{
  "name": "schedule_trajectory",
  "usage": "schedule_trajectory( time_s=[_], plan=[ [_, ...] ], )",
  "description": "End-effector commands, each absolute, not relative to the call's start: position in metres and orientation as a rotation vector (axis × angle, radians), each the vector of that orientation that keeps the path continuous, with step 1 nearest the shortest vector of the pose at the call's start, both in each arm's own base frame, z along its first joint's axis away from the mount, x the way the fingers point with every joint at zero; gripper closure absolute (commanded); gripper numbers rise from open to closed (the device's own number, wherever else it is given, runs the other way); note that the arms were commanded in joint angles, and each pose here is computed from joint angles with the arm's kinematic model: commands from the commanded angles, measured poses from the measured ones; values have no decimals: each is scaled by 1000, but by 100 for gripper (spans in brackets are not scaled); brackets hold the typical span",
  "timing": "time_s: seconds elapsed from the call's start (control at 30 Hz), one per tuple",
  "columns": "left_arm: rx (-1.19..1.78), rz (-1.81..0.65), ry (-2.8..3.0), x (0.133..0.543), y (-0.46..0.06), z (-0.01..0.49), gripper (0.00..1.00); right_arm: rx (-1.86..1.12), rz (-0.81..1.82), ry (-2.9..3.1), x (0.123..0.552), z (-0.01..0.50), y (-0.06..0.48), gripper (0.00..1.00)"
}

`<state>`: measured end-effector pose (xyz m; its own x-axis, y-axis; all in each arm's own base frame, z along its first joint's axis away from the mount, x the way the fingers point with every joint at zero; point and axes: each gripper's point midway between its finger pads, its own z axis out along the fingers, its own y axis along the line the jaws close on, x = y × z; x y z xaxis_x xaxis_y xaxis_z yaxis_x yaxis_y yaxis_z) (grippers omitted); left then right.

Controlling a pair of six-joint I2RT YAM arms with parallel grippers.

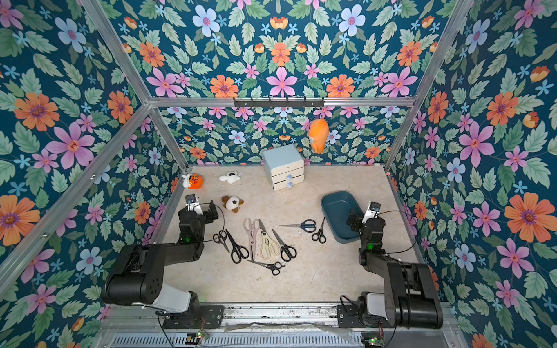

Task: Put the scissors into the storage box
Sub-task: Pick up the scissors from the center of the board.

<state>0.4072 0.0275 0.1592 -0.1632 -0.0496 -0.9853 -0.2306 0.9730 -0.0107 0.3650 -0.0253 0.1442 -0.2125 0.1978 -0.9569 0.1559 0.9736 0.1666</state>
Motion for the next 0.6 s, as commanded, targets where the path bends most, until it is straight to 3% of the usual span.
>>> schedule_trajectory(
  time_s=[0.0, 0.27, 0.43, 0.57],
  plan=[
    [-361, 171, 1844, 392, 37, 146, 1, 455, -28, 1844, 350, 158, -47, 1],
    [-517, 37, 1923, 399, 12, 190, 1, 932, 299, 1751, 336, 211, -46, 1],
    [-536, -147, 2055, 419, -20, 213, 1, 920, 522, 1881, 354, 217, -11, 1],
    [-522, -206, 2110, 425, -43, 221, 1, 886, 516, 2158, 358, 198, 19, 10]
  ],
)
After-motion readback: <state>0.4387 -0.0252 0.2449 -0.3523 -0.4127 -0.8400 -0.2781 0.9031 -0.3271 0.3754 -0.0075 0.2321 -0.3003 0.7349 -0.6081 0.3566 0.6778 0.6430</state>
